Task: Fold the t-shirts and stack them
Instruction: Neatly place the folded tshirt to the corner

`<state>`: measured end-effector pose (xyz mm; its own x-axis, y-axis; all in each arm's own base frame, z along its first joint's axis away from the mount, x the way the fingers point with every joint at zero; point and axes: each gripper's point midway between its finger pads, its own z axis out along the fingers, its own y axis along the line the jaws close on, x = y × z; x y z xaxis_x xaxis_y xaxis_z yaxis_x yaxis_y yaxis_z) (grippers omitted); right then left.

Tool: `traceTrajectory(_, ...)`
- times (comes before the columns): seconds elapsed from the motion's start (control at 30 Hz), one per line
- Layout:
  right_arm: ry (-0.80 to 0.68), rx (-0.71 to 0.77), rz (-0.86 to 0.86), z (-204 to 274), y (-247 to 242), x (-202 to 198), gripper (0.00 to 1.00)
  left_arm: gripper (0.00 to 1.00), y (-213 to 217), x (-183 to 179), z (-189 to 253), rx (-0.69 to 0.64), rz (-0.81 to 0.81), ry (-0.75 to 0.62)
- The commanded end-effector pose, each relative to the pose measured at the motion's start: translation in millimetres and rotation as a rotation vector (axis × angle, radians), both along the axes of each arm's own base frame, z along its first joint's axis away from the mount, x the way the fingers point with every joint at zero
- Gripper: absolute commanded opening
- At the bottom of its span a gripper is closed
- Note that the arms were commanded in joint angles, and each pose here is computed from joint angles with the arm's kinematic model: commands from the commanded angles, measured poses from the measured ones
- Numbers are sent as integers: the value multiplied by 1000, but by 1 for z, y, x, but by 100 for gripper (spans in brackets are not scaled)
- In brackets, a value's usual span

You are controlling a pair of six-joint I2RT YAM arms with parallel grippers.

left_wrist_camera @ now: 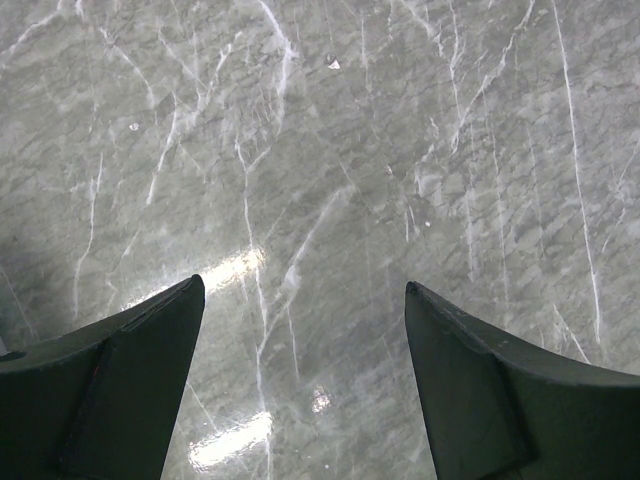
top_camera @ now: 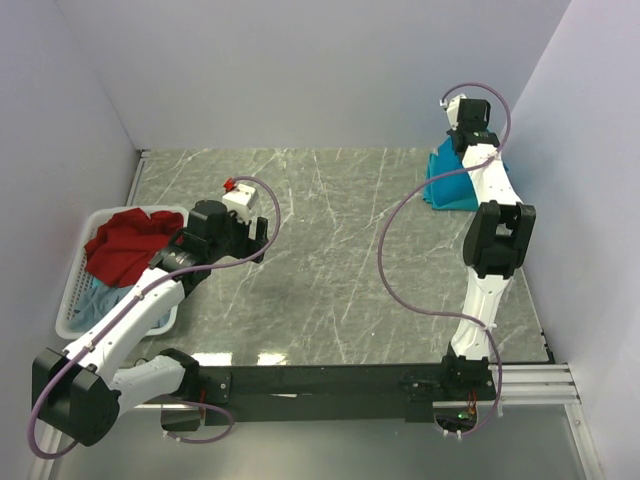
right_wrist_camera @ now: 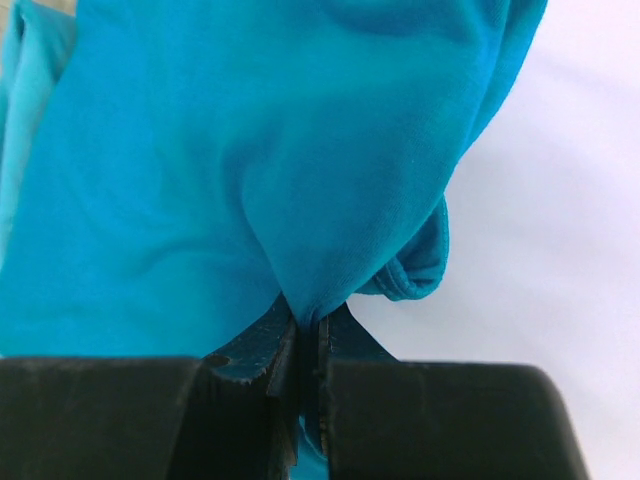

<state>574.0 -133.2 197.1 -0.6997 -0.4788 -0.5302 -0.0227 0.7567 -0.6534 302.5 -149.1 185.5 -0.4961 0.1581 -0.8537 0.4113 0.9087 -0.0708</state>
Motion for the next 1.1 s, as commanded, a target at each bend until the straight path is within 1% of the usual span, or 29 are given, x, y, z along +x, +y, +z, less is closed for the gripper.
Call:
traceTrajectory(0.0,-79,6,-10,18,-10,13,0,86,1,6,8,5,4,-29)
traceTrajectory(0.2,-64,10,-24,1,-22,15,0,86,2,6,7,8,8,-28)
traceTrajectory(0.6,-77,-2,-33,2,-31,14,0,86,1,7,4,11,3,-18)
traceTrajectory(0.63,-73,-3,-37,0,-33,14,1,86,1,7,4,11,3,-18)
traceTrajectory(0.73,-56,-38,-76,-12,-45,13,25,86,1,7,4,11,3,-18)
traceTrajectory(0.77,-58,-59,-101,-15,-53,13,42,86,1,7,5,10,3,-21)
traceTrajectory(0.83,-27,-97,-164,-29,-67,9,55,86,1,7,6,8,3,-24)
traceTrajectory(0.87,-35,-102,-186,-28,-72,8,65,86,1,7,6,6,4,-24)
traceTrajectory(0.93,-54,-90,-205,-25,-74,7,72,87,1,6,8,4,2,-28)
traceTrajectory(1.07,-85,-75,-198,-4,-69,3,73,86,0,5,11,-2,-1,-36)
